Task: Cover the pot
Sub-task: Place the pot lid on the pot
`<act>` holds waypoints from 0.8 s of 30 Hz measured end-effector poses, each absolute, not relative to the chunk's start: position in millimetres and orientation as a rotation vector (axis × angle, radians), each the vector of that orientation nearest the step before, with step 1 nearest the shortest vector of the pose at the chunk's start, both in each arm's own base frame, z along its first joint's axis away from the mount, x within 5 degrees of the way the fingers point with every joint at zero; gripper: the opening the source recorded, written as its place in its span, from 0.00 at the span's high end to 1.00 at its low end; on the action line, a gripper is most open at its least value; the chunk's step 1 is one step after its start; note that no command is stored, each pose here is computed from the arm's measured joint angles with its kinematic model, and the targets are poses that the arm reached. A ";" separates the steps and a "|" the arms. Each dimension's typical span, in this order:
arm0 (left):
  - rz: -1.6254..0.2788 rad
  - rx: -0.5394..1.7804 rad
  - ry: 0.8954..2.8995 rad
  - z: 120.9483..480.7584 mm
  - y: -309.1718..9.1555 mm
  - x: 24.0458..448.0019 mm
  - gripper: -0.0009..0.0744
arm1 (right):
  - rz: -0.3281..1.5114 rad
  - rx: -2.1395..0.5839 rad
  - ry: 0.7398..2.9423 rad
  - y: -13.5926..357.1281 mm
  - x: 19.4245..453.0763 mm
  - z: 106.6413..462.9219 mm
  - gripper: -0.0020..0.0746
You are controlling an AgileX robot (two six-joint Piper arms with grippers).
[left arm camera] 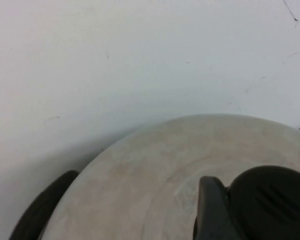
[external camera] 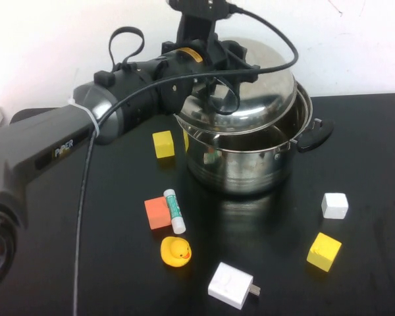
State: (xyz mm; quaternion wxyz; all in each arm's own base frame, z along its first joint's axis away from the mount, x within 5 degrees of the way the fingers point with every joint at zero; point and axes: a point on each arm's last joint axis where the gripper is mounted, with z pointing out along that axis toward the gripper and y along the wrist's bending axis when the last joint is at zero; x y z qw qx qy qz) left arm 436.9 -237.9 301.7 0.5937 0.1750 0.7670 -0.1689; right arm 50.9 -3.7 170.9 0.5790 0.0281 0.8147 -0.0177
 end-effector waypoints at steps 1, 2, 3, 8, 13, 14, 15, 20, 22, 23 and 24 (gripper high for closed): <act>-0.397 0.412 1.782 301.7 -240.6 435.4 0.55 | -0.041 0.066 1.905 -3.7 50.9 170.9 0.98; -0.400 0.415 1.778 302.1 -242.5 434.5 0.55 | -0.041 0.066 1.905 -3.7 50.9 170.9 0.98; -0.403 0.417 1.772 301.6 -245.0 433.7 0.55 | -0.041 0.066 1.905 -3.7 50.9 170.9 0.98; -0.417 0.430 1.756 301.0 -255.2 429.6 0.55 | -0.041 0.066 1.905 -3.7 50.9 170.9 0.98; -0.428 0.434 1.764 298.3 -259.6 428.8 0.55 | -0.041 0.066 1.905 -3.7 50.9 170.9 0.98; -0.433 0.434 1.767 298.2 -260.6 428.2 0.55 | -0.041 0.066 1.905 -3.7 50.9 170.9 0.98; -0.434 0.436 1.771 297.9 -261.4 427.6 0.55 | -0.041 0.066 1.905 -3.7 50.9 170.9 0.98; -0.440 0.450 1.808 294.5 -262.0 426.5 0.55 | -0.041 0.066 1.905 -3.7 50.9 170.9 0.98; -0.439 0.454 1.818 292.5 -262.3 426.6 0.55 | -0.041 0.066 1.905 -3.7 50.9 170.9 0.98; -0.438 0.455 1.823 289.6 -262.8 427.5 0.55 | -0.041 0.066 1.905 -3.7 50.9 170.9 0.98; -0.438 0.456 1.825 288.6 -263.0 427.7 0.55 | -0.041 0.066 1.905 -3.7 50.9 170.9 0.98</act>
